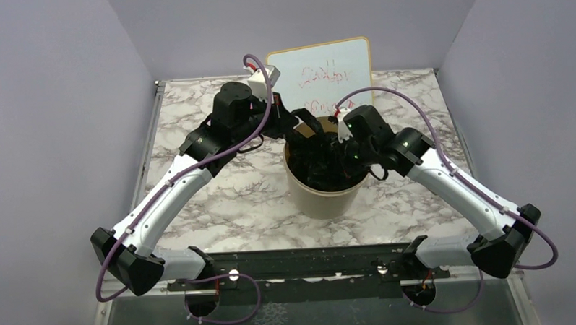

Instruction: Put the trash bags into the trash bin

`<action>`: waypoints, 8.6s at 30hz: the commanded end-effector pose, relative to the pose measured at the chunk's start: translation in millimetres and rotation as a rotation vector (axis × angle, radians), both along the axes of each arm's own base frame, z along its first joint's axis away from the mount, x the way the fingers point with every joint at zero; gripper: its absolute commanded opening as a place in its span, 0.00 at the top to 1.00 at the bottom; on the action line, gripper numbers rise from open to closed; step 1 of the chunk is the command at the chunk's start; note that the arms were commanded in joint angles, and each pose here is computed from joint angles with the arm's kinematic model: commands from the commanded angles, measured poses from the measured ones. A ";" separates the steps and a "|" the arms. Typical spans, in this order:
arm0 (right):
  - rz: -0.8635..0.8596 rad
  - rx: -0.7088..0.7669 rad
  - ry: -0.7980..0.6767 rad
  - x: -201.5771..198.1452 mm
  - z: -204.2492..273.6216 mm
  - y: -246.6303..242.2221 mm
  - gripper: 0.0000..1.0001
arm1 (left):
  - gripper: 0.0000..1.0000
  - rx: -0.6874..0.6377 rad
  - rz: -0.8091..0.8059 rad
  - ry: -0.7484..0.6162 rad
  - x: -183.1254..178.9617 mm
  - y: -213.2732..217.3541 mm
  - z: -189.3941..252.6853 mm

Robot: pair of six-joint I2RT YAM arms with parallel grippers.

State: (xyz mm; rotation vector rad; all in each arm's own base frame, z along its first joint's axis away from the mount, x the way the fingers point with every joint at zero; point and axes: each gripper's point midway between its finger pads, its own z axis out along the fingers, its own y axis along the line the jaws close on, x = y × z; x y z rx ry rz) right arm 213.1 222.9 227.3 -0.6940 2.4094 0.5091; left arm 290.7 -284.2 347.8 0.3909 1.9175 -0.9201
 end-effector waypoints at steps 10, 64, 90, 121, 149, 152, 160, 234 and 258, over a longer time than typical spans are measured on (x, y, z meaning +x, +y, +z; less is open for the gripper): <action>-0.350 -0.172 -0.408 110.0 17.9 -26.9 0.99 | 1.00 -0.106 -0.034 -0.048 -23.9 4.1 34.9; -0.005 0.312 -0.215 17.5 65.6 17.0 0.92 | 0.84 0.249 -0.387 0.105 -24.3 6.1 -20.8; -0.520 0.690 0.017 14.5 78.1 6.4 0.95 | 1.00 0.122 -0.168 0.209 -26.2 19.0 -42.3; -0.165 0.038 0.112 28.6 7.2 1.9 0.99 | 1.00 -0.085 -0.117 0.220 -40.0 18.8 -5.4; -0.160 -0.057 0.116 54.0 -58.1 7.9 0.99 | 1.00 0.044 -0.194 0.336 -30.3 -24.3 -84.0; -0.181 0.009 0.023 62.9 -17.3 9.9 0.99 | 1.00 0.010 -0.208 0.267 -28.0 -26.9 -52.5; -0.404 -0.016 -0.254 86.2 76.2 -39.7 0.98 | 1.00 -0.042 -0.116 0.077 -20.8 -6.4 15.4; -0.619 -0.045 -0.377 118.2 103.1 -126.3 0.91 | 1.00 0.127 0.137 0.033 -12.3 104.0 11.8; -0.476 0.142 -0.148 50.1 52.1 -103.0 0.82 | 0.69 0.243 0.179 0.175 -19.0 124.6 -60.0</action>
